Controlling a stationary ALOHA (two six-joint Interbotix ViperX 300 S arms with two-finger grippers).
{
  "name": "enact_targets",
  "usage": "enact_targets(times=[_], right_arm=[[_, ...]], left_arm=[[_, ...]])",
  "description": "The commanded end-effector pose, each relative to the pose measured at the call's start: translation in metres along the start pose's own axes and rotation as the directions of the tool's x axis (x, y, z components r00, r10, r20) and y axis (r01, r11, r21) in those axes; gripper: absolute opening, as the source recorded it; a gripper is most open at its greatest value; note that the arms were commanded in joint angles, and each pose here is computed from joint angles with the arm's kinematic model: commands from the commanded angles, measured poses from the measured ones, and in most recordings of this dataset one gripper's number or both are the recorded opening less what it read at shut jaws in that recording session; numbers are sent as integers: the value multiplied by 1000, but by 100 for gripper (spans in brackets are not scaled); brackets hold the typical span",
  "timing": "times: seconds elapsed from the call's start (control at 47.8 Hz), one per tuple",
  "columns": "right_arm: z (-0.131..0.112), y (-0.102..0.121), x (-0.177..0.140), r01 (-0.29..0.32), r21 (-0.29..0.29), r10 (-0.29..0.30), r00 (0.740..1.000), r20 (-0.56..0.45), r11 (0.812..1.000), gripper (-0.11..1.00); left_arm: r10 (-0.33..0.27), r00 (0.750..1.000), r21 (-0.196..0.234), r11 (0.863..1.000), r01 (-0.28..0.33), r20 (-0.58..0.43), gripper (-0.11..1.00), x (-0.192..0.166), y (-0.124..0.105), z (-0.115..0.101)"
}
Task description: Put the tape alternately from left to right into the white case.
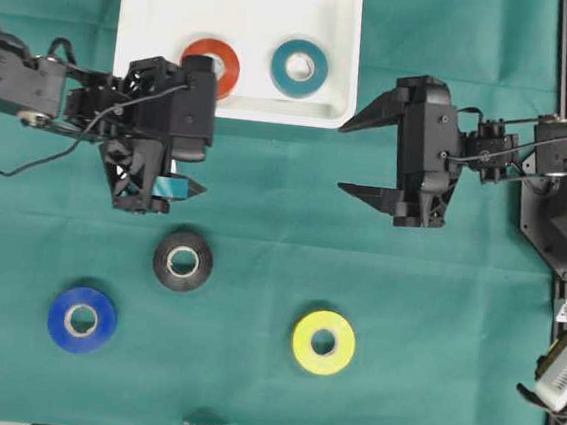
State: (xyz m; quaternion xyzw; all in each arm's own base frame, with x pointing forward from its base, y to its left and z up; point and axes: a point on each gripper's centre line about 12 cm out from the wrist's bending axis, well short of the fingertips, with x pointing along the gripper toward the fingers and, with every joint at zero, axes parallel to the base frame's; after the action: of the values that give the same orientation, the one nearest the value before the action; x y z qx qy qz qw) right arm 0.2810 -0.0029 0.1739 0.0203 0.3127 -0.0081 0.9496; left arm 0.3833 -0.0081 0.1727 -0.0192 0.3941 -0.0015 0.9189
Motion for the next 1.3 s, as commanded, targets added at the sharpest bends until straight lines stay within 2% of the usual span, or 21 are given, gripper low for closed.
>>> enact_targets(times=[0.0,0.314,0.753,0.982,1.275], right_arm=[[10,1,1,-5,3,5,1000,29,1000,66],[9,1,6,-5,4,5,1000,16,1000,66],[13,4,7,-17,13,17,999,32,1000,66],[18,20,21,-59,17,59,998,15,998,66],[29,57,44,-140,-41,140,990,-8,989,66]], left_arm=[[-5,997,4,1000,5,78,94,-13,-2,11],[-7,989,1,1000,7,147,94,-22,-1,1],[-7,988,1,1000,7,151,94,-22,-1,2],[-7,989,1,1000,7,147,94,-21,-1,0],[-7,989,1,1000,7,148,94,-22,-1,1]])
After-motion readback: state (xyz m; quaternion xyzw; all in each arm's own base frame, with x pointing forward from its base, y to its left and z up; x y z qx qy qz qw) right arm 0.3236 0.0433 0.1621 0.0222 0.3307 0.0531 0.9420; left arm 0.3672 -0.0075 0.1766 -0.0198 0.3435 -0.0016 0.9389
